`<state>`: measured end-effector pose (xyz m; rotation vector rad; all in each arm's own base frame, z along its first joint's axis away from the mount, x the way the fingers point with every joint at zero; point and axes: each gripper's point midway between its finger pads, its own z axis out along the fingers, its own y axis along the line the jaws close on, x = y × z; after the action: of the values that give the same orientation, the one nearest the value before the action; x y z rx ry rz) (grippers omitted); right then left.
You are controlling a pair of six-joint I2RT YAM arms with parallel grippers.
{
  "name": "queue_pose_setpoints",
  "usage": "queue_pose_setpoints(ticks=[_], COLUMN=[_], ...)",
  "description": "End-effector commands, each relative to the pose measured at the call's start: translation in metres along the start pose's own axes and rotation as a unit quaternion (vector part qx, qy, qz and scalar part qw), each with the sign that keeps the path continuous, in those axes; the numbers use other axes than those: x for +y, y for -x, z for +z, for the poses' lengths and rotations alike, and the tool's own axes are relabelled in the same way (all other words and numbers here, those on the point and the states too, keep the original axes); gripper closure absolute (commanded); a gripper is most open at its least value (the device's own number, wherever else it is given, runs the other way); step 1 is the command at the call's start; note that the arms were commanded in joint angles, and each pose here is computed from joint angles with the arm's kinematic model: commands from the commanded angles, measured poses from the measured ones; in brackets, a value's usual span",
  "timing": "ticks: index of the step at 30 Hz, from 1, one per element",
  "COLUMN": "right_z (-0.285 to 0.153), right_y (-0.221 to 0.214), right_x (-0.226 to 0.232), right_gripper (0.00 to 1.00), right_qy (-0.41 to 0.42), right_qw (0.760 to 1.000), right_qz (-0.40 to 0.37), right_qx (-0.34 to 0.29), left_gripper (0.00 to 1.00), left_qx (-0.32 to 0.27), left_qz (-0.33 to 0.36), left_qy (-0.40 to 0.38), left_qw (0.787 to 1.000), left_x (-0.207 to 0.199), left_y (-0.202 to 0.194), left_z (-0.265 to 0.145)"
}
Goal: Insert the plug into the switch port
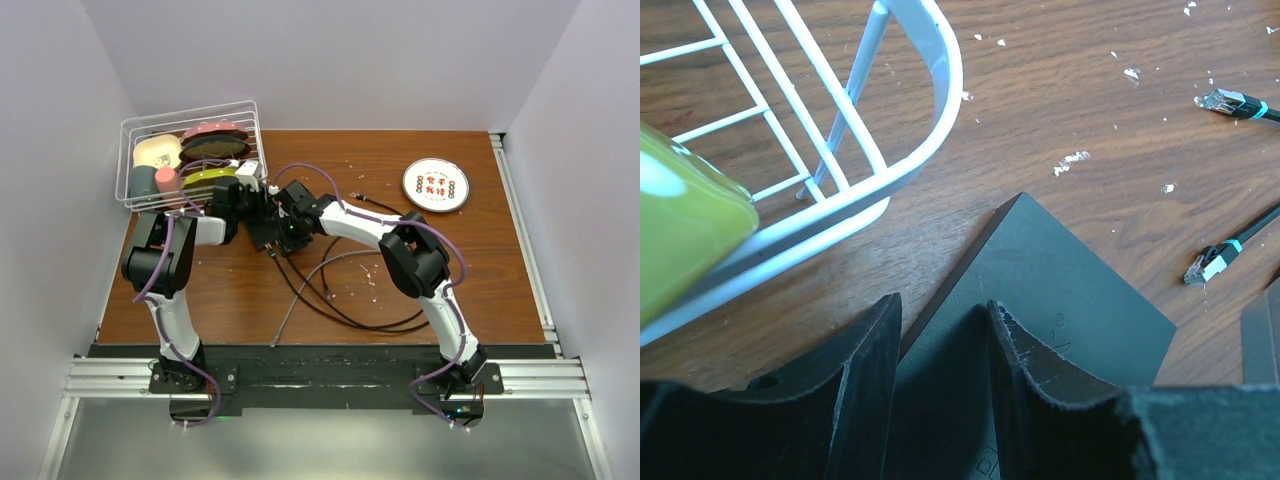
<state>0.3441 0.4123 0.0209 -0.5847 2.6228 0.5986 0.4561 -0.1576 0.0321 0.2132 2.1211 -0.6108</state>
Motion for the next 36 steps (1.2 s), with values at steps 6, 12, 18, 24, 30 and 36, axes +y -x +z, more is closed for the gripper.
queue_pose_setpoints(ticks=[6,12,18,24,30,36], right_z=[0.013,0.003,-0.01,-0.034,-0.07,-0.106], right_y=[0.085,0.054,0.029,0.018,0.029,0.037], right_x=[-0.048,-0.051,-0.058,-0.063,-0.054,-0.046], right_gripper=[0.87,0.75,0.62,0.47,0.28,0.13], right_qy=[-0.068,-0.062,-0.077,-0.092,-0.084,-0.075], right_qw=[0.977,0.983,0.987,0.987,0.983,0.978], right_qz=[0.005,0.01,0.011,0.008,0.003,0.003], right_qx=[-0.204,-0.173,-0.138,-0.132,-0.16,-0.195], left_gripper=[0.95,0.87,0.72,0.56,0.45,0.23], left_qx=[0.242,0.233,0.206,0.159,0.115,0.036], left_qz=[-0.113,-0.098,-0.112,-0.103,-0.094,-0.074], left_qy=[-0.06,0.036,0.095,0.117,0.127,0.122], left_qw=[0.962,0.967,0.968,0.975,0.981,0.989], left_x=[-0.053,-0.025,0.002,0.002,-0.002,-0.014], left_y=[-0.135,-0.118,-0.107,-0.074,-0.046,-0.006], left_z=[-0.041,-0.051,-0.063,-0.078,-0.093,-0.117])
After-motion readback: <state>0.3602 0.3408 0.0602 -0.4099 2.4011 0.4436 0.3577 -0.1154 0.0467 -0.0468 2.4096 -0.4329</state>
